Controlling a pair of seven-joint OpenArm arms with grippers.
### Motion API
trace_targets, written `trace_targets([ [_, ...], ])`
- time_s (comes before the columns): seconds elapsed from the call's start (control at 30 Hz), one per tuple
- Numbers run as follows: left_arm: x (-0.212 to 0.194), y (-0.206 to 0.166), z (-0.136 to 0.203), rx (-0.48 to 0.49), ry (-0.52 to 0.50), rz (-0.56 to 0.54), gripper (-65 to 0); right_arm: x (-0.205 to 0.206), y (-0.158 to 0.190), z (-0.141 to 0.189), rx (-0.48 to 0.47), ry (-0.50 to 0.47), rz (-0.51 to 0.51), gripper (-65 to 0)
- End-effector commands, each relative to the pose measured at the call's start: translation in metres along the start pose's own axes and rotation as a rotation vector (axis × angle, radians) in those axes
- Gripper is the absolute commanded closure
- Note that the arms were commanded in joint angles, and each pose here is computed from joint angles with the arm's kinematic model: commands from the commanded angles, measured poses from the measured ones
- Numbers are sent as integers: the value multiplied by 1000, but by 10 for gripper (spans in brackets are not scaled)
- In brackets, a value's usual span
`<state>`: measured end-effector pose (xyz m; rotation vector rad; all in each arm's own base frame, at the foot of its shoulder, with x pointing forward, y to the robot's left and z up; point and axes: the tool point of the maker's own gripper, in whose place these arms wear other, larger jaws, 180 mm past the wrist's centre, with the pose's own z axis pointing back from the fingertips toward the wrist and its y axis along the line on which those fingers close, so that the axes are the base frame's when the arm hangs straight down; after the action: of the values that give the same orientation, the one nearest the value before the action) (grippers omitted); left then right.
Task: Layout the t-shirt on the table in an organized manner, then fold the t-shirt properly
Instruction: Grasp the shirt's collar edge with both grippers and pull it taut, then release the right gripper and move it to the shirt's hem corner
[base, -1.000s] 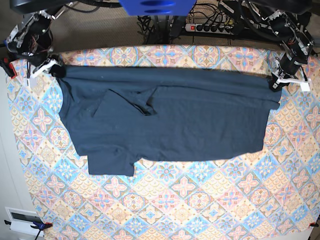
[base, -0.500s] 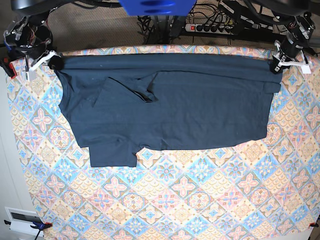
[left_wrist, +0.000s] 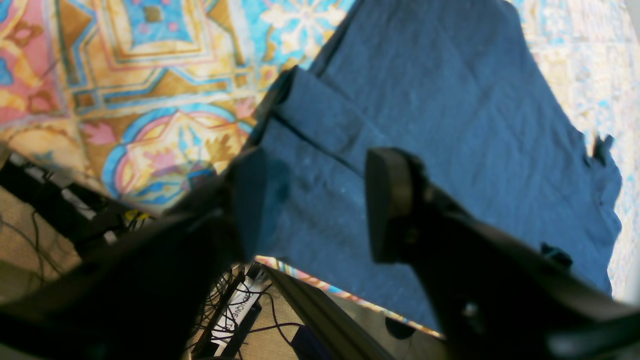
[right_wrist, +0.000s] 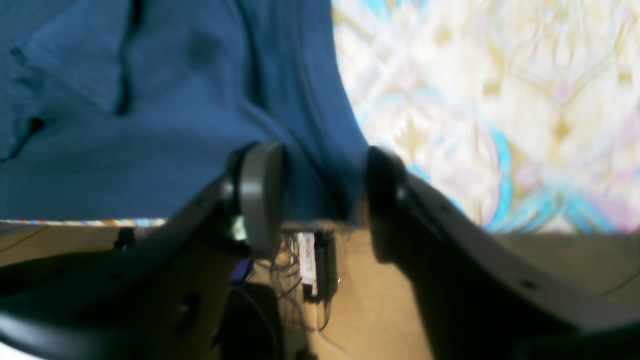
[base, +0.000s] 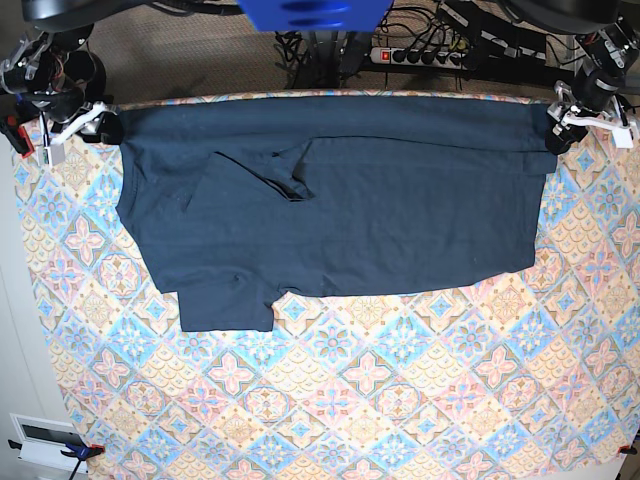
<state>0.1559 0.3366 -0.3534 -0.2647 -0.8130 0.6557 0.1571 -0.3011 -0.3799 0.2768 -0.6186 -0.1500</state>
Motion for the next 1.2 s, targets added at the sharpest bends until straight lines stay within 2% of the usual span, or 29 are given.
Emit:
trace_targets([
  [0.0, 21, -3, 5, -8, -48, -37, -375, 18, 0, 8, -9, -50, 41, -294],
  [0.1, 40, -9, 2, -25, -103, -36, -369, 27, 4, 13, -21, -68, 79, -295],
  [0.3, 97, -18, -7, -61, -250, 2, -370, 50, -1, 28, -122, -129, 172, -298],
  [0.4, 106, -22, -40, -63, -217, 10, -370, 51, 0, 28, -123, -130, 178, -298],
  [0.5, 120, -25, -69, -20, -183, -28, -370, 53, 3, 25, -111, -128, 188, -298],
  [0.7, 140, -43, -106, -1, -161, -30, -370, 70, 15, 16, -73, -133, 256, -296],
  [0.8, 134, -56, -132, -8, -103, -53, -370, 79, 17, 15, -71, -153, 260, -296],
  [0.9, 131, -70, -149, -19, -123, -107, -370, 80, 17, 15, -71, -154, 260, -296],
  [1.0, 114, -84, -168, -45, -92, -150, -370, 80, 18, 15, -69, -157, 261, -296],
  [1.17, 90, -81, -190, -49, -34, -86, -370, 81, 18, 15, -70, -160, 261, -296],
])
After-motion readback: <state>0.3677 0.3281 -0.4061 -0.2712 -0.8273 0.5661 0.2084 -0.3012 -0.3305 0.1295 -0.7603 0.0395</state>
